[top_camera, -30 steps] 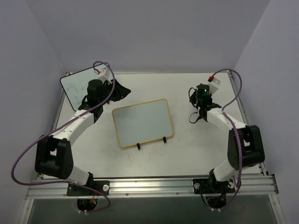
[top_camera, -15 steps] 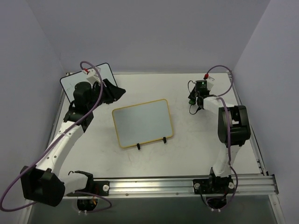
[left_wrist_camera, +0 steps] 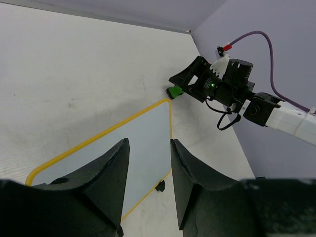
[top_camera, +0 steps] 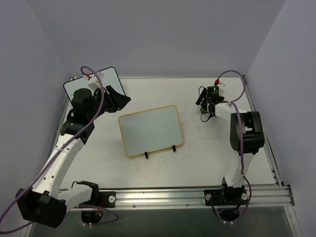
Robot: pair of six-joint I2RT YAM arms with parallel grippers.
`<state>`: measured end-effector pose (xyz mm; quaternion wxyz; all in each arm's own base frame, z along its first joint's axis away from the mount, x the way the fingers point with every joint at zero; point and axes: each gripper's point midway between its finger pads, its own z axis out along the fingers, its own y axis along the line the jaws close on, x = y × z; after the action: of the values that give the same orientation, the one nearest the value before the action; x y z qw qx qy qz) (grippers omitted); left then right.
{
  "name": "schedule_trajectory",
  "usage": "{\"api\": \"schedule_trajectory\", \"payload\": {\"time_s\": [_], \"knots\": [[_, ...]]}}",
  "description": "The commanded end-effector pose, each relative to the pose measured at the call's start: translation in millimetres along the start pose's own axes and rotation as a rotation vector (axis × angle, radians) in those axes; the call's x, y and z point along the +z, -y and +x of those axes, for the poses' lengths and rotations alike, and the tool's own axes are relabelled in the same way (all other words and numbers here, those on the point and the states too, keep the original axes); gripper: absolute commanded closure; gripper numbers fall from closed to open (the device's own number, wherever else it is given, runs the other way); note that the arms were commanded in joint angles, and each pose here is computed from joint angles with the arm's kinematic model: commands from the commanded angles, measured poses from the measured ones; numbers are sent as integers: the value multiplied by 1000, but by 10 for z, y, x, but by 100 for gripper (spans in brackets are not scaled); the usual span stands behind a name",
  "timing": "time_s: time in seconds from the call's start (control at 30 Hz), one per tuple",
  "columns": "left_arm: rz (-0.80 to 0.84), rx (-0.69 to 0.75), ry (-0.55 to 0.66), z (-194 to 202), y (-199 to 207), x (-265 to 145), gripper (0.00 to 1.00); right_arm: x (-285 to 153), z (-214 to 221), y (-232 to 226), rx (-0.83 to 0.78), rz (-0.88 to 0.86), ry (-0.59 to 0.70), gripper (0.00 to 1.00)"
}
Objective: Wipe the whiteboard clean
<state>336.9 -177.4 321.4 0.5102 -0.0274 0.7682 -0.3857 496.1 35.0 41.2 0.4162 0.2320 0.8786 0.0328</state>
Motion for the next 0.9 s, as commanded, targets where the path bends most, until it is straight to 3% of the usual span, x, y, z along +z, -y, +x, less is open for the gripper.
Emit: {"api": "schedule_trajectory", "payload": {"time_s": [0.0, 0.07, 0.5, 0.6, 0.87], "knots": [[61, 58, 61, -281, 295, -218, 53, -407, -388, -188, -5, -72, 92, 30], [62, 80, 62, -321, 350, -293, 53, -630, -502, -278, -8, -106, 127, 0], [63, 151, 82, -374, 486, -622, 50, -2579, -1035, -703, -29, -425, 435, 0], [56, 150, 85, -373, 467, -625, 49, -2844, -1040, -672, -13, -481, 490, 0], [66, 144, 86, -347, 458, -599, 49, -3010, -1072, -620, -23, -501, 535, 0]]}}
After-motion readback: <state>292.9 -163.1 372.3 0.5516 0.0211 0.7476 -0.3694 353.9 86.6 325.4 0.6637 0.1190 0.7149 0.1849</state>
